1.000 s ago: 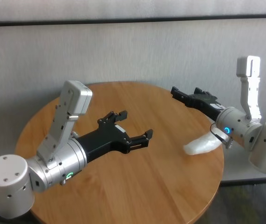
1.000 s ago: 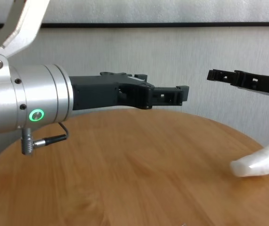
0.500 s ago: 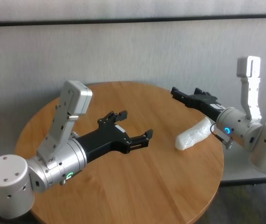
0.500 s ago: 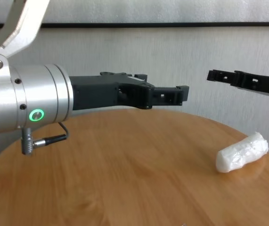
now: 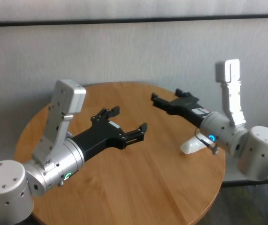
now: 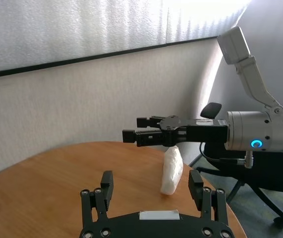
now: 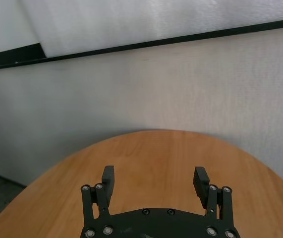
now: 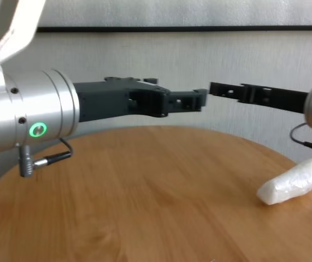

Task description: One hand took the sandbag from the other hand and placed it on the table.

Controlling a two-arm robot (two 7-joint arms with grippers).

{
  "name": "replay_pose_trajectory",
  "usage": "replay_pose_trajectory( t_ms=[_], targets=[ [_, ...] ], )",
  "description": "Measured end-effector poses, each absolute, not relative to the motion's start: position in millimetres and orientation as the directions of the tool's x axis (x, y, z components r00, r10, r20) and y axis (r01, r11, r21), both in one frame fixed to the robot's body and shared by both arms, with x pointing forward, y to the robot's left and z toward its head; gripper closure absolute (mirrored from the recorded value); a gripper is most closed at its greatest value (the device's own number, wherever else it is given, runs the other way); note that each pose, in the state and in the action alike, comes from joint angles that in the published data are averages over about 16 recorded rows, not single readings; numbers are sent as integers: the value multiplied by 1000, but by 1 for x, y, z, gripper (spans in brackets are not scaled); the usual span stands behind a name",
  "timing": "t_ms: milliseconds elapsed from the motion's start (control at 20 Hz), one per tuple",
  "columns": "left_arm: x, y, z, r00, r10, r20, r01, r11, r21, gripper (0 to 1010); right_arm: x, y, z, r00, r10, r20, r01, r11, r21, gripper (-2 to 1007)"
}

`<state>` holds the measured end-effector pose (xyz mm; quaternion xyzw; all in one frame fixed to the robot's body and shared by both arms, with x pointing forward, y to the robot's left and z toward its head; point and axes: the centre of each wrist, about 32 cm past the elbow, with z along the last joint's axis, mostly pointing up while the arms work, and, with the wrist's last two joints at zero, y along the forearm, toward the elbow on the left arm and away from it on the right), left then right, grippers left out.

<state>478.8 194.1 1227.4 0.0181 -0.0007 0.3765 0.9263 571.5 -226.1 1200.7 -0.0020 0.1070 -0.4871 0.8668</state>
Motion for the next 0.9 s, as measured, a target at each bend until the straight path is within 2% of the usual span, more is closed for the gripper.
replay_pose_trajectory(
  t_ms=[500, 900],
  targets=[
    [464, 195, 1228, 633, 774, -25, -773, 633, 51, 10, 568, -192, 1201, 577, -805, -137, 801, 590, -97, 4],
    [456, 196, 1229, 581, 813, -39, -808, 582, 89, 10, 569, -176, 1201, 601, -790, -119, 785, 612, -96, 4]
  ],
)
